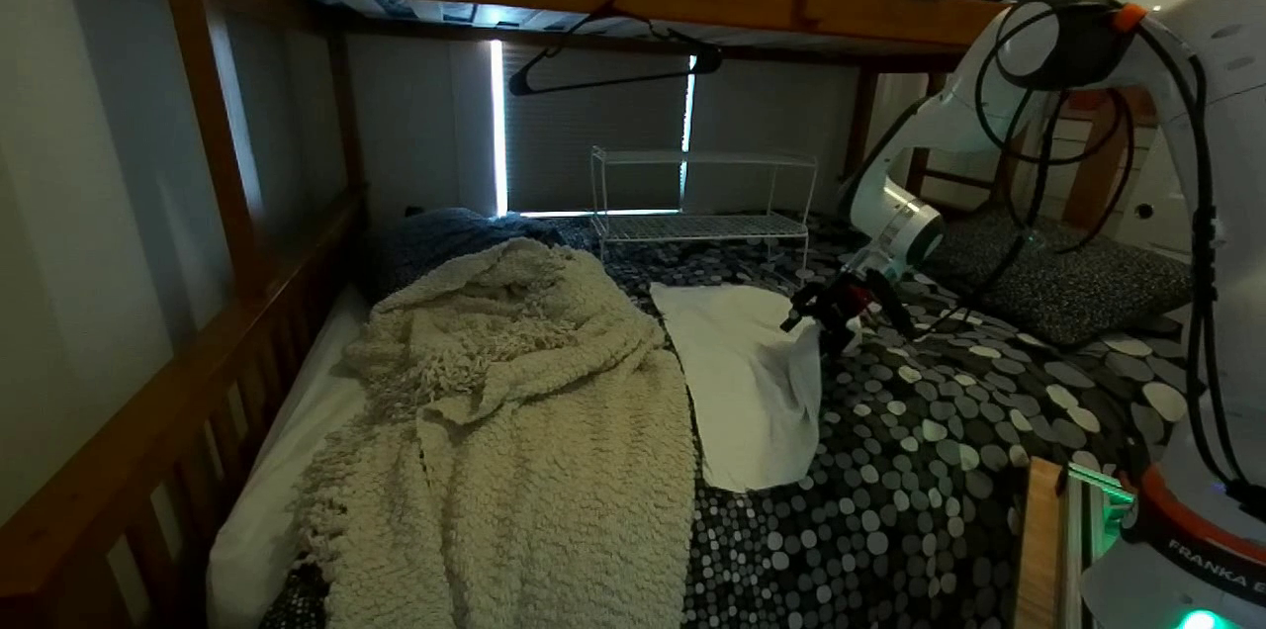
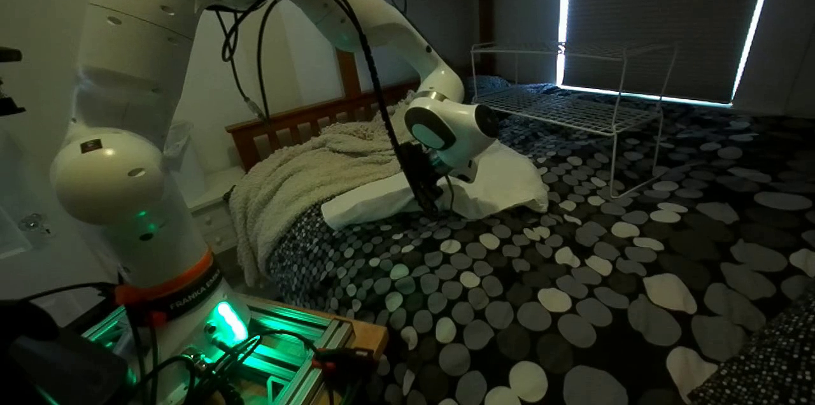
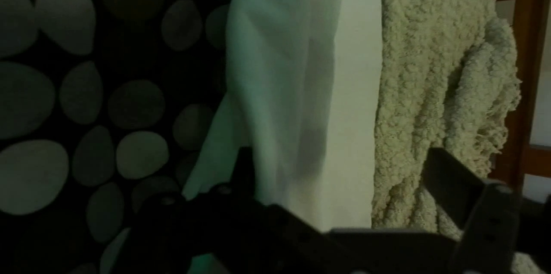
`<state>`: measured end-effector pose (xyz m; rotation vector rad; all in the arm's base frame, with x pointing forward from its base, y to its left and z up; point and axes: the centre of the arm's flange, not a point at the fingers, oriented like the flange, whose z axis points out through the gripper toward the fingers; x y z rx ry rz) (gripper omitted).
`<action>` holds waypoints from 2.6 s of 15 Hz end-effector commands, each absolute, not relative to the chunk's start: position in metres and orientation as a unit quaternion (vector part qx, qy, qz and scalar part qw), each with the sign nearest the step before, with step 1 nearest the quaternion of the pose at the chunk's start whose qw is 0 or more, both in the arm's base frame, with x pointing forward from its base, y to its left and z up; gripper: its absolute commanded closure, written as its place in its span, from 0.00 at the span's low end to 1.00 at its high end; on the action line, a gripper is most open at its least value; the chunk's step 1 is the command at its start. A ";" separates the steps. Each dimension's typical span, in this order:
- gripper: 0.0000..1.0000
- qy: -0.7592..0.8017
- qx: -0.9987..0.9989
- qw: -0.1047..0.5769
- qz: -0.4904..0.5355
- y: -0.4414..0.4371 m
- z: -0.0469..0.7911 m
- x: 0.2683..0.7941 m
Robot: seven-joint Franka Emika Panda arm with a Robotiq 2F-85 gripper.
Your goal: Lay out the white pillowcase on the bed
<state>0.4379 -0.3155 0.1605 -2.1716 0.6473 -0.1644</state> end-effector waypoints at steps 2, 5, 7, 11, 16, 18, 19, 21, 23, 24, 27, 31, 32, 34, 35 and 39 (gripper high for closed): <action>0.00 0.257 -0.876 0.404 -0.057 -0.318 0.199 0.448; 0.00 0.263 -0.883 0.387 -0.025 -0.308 0.196 0.462; 0.00 0.275 -0.883 0.379 0.022 -0.297 0.192 0.459; 0.00 0.301 -0.883 0.348 0.093 -0.287 0.192 0.439; 0.00 0.307 -0.891 0.314 0.118 -0.293 0.174 0.425; 0.00 0.304 -0.900 0.304 0.075 -0.294 0.164 0.431; 0.00 0.306 -0.901 0.303 0.055 -0.295 0.161 0.434; 0.00 0.307 -0.905 0.294 0.021 -0.296 0.156 0.441; 0.00 0.308 -0.906 0.291 -0.003 -0.294 0.153 0.446; 0.14 0.309 -0.905 0.293 -0.014 -0.294 0.153 0.448; 0.42 0.311 -0.904 0.293 -0.027 -0.292 0.153 0.451; 0.72 0.311 -0.904 0.293 -0.013 -0.291 0.159 0.446; 0.81 0.310 -0.905 0.292 -0.009 -0.291 0.160 0.445; 0.96 0.307 -0.907 0.287 -0.004 -0.290 0.162 0.443; 0.99 0.305 -0.909 0.285 -0.002 -0.290 0.162 0.443; 0.99 0.298 -0.918 0.260 0.025 -0.293 0.181 0.447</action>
